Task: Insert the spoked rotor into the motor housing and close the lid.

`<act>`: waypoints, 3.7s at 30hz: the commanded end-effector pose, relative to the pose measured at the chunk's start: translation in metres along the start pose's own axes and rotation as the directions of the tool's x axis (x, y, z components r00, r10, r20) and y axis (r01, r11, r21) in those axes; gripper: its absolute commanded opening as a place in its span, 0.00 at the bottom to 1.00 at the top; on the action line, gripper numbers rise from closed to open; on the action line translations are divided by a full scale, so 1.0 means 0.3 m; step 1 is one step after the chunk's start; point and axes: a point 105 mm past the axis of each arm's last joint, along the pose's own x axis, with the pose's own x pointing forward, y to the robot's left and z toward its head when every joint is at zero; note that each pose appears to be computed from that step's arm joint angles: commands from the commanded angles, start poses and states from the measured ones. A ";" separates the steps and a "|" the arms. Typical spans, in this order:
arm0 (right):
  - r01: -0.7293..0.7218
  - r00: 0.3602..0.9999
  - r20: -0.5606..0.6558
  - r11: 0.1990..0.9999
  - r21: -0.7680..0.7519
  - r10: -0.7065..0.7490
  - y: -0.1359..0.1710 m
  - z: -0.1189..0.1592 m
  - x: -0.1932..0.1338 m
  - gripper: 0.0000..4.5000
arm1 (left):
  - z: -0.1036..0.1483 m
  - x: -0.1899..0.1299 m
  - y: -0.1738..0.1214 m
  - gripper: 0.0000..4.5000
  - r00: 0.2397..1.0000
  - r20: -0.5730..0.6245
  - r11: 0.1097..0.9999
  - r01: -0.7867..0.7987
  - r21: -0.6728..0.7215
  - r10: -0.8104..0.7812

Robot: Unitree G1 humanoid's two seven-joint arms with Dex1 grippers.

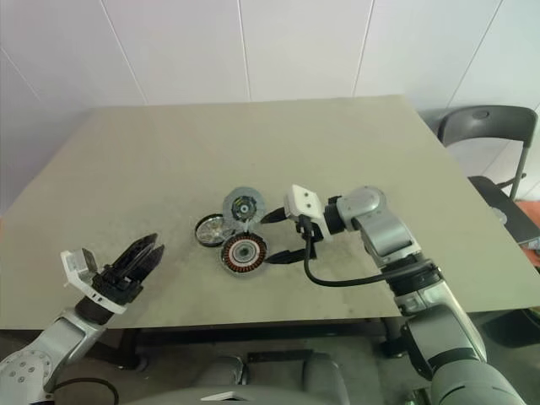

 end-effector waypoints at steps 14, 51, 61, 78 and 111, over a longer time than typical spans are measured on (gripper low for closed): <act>0.012 1.000 0.014 0.998 -0.059 -0.011 -0.011 0.038 0.006 1.00 | -0.037 0.194 0.084 0.99 0.998 -0.057 0.978 -0.045 -0.204 0.034; 0.029 1.000 0.013 0.997 -0.073 -0.028 -0.023 0.046 -0.002 1.00 | -0.142 0.255 0.082 0.34 0.982 -0.189 0.956 -0.082 -0.281 0.029; 0.034 0.999 0.013 0.997 -0.074 -0.033 -0.024 0.045 0.001 1.00 | -0.114 0.246 0.091 0.01 0.987 -0.151 0.959 -0.089 -0.268 0.050; 0.030 1.000 -0.002 0.996 -0.080 -0.030 -0.023 0.031 -0.001 1.00 | -0.032 0.175 0.038 0.10 0.996 -0.009 0.968 -0.085 -0.237 0.086; 0.032 0.999 -0.004 0.995 -0.093 -0.032 -0.021 0.031 0.001 1.00 | -0.100 0.277 0.044 1.00 0.951 -0.231 0.894 -0.280 -0.351 0.207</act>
